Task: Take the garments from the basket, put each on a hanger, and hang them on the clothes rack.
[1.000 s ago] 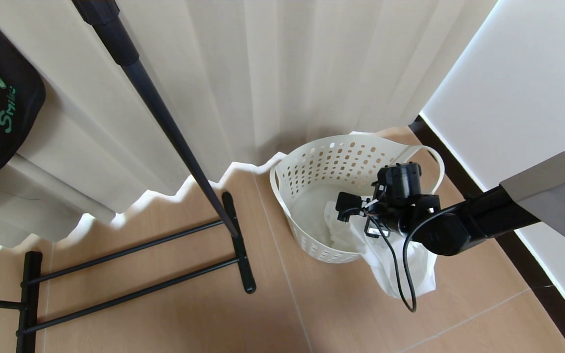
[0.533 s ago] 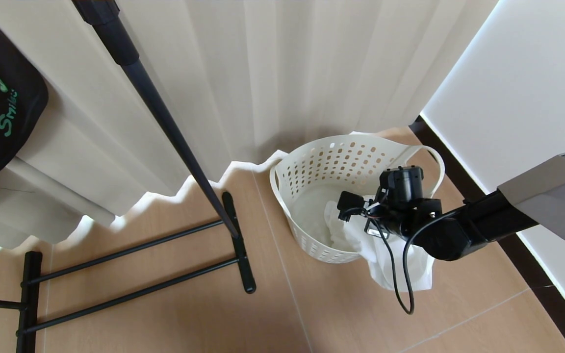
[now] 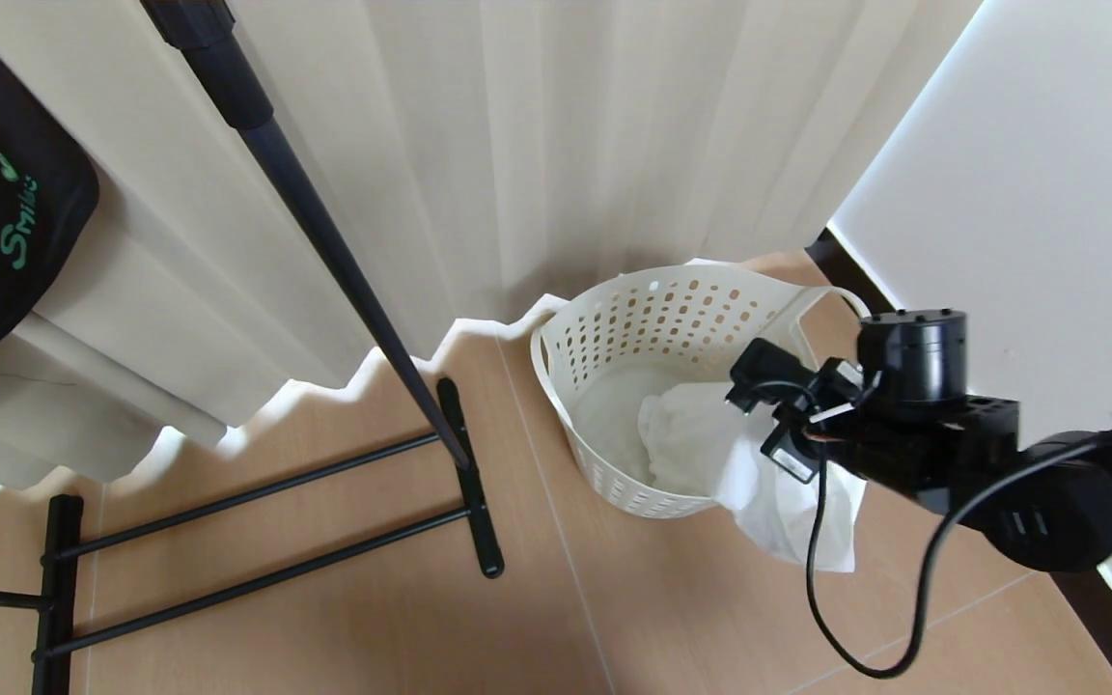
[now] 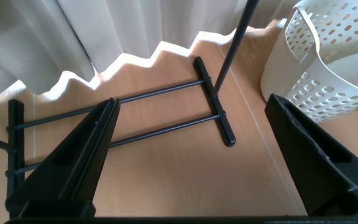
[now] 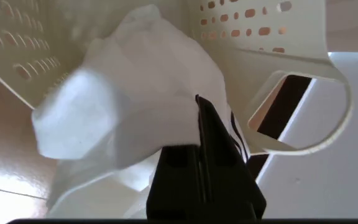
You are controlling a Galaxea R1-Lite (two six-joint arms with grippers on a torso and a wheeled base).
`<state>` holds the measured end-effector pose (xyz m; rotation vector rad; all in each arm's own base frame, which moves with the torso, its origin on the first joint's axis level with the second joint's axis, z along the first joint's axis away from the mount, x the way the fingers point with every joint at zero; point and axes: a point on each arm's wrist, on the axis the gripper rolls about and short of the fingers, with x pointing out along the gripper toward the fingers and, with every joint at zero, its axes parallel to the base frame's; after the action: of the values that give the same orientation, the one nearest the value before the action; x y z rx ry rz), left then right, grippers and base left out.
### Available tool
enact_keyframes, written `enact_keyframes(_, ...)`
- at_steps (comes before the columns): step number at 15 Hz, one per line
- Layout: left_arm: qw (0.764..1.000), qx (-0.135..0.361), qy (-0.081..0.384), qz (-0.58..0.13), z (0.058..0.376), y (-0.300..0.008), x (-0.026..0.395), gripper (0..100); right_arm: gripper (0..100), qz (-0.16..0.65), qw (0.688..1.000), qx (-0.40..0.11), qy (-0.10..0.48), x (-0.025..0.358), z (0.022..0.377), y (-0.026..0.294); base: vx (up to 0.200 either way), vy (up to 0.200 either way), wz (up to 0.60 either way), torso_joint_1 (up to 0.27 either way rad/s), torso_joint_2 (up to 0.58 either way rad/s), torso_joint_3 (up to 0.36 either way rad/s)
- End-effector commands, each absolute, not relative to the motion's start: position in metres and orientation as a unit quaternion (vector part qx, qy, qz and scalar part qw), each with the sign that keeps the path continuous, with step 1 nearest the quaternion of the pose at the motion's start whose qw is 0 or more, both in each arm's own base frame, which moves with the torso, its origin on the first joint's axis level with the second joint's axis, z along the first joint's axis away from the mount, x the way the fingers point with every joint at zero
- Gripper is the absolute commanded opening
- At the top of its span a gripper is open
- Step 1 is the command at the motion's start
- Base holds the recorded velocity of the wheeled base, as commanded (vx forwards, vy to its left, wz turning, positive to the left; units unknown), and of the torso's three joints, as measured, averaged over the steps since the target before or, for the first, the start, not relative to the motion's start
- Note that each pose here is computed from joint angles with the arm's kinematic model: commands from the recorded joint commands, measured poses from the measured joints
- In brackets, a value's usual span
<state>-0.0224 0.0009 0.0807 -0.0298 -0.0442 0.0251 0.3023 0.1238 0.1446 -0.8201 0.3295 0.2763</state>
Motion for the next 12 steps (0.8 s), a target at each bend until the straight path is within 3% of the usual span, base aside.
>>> enact_keyframes(1, 1.0, -0.015, -0.022, 0.013, 0.081, 0.001, -0.022, 100, 0, 0.157, 0.944, -0.291, 0.019, 0.213, 0.23, 0.112, 0.0, 0.0, 0.0, 0.0, 0.0, 0.0)
enact_keyframes(3, 1.0, -0.015, -0.022, 0.013, 0.081, 0.001, -0.022, 100, 0, 0.186, 0.952, -0.235, -0.052, 0.172, 0.261, 0.112, 0.0, 0.0, 0.0, 0.0, 0.0, 0.0)
enact_keyframes(5, 1.0, -0.015, -0.022, 0.012, 0.081, 0.001, -0.022, 100, 0, 0.215, 0.958, -0.181, -0.059, 0.153, 0.263, 0.109, 0.0, 0.0, 0.0, 0.0, 0.0, 0.0)
enact_keyframes(12, 1.0, -0.013, -0.022, 0.012, 0.081, 0.001, -0.022, 100, 0, 0.222, 0.957, -0.176, -0.057, 0.154, 0.26, 0.108, 0.0, 0.0, 0.0, 0.0, 0.0, 0.0)
